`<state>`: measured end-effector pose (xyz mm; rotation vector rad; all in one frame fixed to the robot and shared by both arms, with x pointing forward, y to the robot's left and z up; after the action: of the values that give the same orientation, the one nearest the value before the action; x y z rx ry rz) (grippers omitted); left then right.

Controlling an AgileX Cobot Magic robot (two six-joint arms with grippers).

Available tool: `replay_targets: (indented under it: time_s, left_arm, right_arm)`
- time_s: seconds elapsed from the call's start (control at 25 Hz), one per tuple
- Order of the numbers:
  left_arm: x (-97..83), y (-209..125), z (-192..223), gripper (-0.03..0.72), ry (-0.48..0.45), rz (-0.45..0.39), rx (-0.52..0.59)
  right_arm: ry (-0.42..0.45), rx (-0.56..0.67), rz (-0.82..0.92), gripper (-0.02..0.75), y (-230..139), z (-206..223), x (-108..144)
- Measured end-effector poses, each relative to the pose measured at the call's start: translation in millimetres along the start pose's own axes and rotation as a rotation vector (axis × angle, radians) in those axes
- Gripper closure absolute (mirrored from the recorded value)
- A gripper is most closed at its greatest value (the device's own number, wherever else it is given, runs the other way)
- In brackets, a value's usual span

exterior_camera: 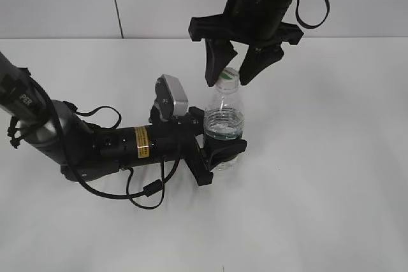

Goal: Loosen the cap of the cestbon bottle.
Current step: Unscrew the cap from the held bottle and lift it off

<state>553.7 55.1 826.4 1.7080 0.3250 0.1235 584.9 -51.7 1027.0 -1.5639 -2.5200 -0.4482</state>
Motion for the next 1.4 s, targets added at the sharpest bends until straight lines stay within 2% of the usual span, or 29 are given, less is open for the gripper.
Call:
replay_targets:
  time_s: [0.12,0.16,0.56,0.88,1.2,1.4]
  left_arm:
    - [0.0,0.0,0.0,0.285,0.000,0.000,0.000]
    - [0.0,0.0,0.0,0.285,0.000,0.000,0.000]
    - [0.0,0.1,0.0,0.285,0.000,0.000,-0.001]
    - [-1.2,-0.4,-0.2,0.285,-0.014,0.006,0.004]
    - [-2.3,-0.8,-0.4,0.285,-0.026,0.011,0.007]
    - [-2.5,-0.9,-0.5,0.285,-0.029,0.012,0.008]
  right_arm:
    - [0.001,0.000,-0.013,0.415,0.0,0.0,0.1]
    - [-0.003,0.000,-0.019,0.429,0.0,0.0,-0.3]
    - [-0.003,0.000,-0.161,0.430,0.0,0.0,-0.3]
    - [0.008,-0.001,-0.421,0.430,0.0,0.0,0.8]
    - [0.019,-0.002,-0.792,0.431,-0.5,0.0,1.8]
    - [0.024,-0.005,-0.946,0.432,-0.6,-0.1,2.3]
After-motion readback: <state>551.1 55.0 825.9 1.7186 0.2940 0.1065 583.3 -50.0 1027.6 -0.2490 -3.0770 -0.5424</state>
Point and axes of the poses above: a point on each arm's last joint axis where the gripper is mounted, z pointing out along that axis toward the gripper, x along the wrist's bending axis when the last joint is at zero, y = z × x, the point moved 1 cm from there along z, pointing out along that axis toward the gripper, and after that the axes turned 2 degrees about -z, right-handed, at the moved point
